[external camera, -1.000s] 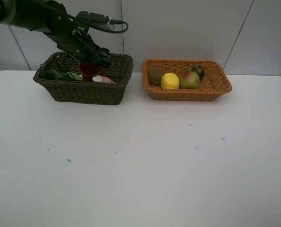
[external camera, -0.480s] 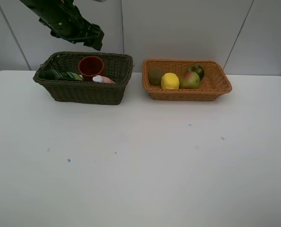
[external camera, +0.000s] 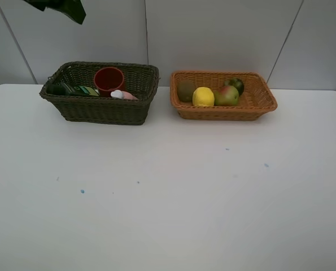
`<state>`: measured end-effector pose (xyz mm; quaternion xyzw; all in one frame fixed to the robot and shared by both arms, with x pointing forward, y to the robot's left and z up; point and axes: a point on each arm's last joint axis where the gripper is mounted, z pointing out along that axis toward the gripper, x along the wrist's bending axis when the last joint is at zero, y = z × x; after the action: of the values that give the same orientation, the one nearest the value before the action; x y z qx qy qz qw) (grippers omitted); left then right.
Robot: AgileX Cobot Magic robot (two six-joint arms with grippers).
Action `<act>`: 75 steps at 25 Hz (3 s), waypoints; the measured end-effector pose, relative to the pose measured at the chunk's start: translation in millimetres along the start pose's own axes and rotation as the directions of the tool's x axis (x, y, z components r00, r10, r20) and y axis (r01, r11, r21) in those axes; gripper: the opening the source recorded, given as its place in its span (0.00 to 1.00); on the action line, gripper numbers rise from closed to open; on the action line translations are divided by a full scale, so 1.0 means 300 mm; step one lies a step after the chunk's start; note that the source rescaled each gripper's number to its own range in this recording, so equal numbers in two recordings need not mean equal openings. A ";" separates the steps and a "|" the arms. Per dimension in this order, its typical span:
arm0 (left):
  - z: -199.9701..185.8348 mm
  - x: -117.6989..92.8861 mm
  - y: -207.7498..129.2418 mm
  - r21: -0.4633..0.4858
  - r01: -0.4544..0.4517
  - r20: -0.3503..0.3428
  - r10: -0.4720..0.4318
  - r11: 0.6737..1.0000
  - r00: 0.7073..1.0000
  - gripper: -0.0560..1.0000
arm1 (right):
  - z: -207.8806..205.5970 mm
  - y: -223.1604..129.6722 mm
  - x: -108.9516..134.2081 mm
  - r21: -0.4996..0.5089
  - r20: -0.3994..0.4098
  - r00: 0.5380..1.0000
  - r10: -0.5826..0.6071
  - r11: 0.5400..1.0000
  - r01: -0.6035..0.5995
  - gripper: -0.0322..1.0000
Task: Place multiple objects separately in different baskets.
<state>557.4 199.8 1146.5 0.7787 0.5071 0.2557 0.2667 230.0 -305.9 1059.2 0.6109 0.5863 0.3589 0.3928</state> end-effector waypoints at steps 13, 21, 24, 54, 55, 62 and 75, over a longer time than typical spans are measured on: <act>-0.461 0.008 -0.410 -0.126 0.016 -0.094 -0.028 0.992 0.995 0.93 | 0.000 0.000 0.000 0.000 0.000 1.000 0.000 1.000 0.000 1.00; -0.660 -0.017 -0.747 -0.263 0.113 -0.084 -0.139 0.958 0.987 0.93 | 0.000 0.000 0.000 0.000 0.000 1.000 0.000 1.000 0.000 1.00; -0.690 -0.026 -0.848 -0.265 0.168 -0.071 -0.193 0.950 0.979 0.93 | 0.000 0.000 0.000 0.000 0.000 1.000 0.000 1.000 0.000 1.00; -0.561 -0.095 -1.047 -0.345 0.358 -0.164 -0.431 0.868 0.887 0.93 | 0.000 0.000 0.000 0.000 0.000 1.000 0.000 1.000 0.000 1.00; -0.554 -0.094 -1.047 -0.347 0.352 -0.166 -0.427 0.869 0.889 0.93 | 0.000 0.000 0.000 0.000 0.000 1.000 0.000 1.000 0.000 1.00; -0.553 -0.093 -1.043 -0.359 0.348 -0.170 -0.427 0.866 0.888 0.93 | 0.000 0.000 0.000 0.000 0.000 1.000 0.000 1.000 0.000 1.00; -0.553 -0.093 -1.043 -0.360 0.347 -0.170 -0.427 0.866 0.888 0.93 | 0.000 0.000 0.000 0.000 0.000 1.000 0.000 1.000 0.000 1.00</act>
<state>232.1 307.3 1052.3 0.5692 0.6344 0.3688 0.3708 230.0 -305.9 1059.2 0.6109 0.5863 0.3589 0.3928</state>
